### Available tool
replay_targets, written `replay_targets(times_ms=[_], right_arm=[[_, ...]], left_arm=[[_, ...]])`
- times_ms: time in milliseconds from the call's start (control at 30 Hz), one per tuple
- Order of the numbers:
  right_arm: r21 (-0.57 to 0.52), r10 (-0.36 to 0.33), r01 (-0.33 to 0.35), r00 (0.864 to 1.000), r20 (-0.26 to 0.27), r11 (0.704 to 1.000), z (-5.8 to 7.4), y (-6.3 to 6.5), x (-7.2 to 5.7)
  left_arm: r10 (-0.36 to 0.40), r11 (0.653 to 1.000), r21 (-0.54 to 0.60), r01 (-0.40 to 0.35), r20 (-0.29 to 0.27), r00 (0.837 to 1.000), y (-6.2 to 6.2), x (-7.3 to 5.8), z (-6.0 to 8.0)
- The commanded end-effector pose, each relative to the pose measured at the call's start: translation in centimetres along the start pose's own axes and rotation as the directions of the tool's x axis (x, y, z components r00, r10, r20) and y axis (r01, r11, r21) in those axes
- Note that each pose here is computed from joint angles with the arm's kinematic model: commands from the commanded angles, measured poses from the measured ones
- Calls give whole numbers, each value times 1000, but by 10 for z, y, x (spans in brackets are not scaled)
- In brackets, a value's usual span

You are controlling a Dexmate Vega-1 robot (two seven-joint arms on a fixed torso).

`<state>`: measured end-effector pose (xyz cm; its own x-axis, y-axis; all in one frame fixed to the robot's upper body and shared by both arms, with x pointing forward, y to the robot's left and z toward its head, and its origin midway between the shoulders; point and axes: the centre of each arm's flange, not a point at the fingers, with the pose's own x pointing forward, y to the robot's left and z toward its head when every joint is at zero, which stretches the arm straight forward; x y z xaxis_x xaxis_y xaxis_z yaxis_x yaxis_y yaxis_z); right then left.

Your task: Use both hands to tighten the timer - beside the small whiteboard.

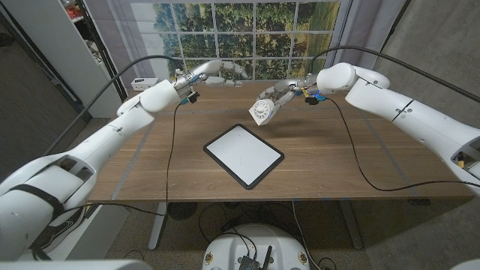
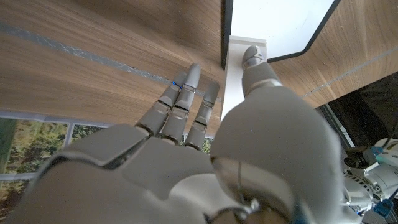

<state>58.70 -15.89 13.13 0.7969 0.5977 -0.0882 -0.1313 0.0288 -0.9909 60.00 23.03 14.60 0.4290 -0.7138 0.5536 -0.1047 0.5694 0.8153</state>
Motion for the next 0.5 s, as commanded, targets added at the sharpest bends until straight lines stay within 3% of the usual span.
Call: replay_targets(times_ms=[33, 500], right_arm=[[-193, 14, -37, 993, -118, 980, -2, 6, -3], [-316, 20, -107, 964, -267, 943, 0, 13, 7]], left_arm=[[122, 909, -386, -158, -117, 986, -14, -38, -28], [118, 874, -447, -191, -186, 975, -31, -53, -44]])
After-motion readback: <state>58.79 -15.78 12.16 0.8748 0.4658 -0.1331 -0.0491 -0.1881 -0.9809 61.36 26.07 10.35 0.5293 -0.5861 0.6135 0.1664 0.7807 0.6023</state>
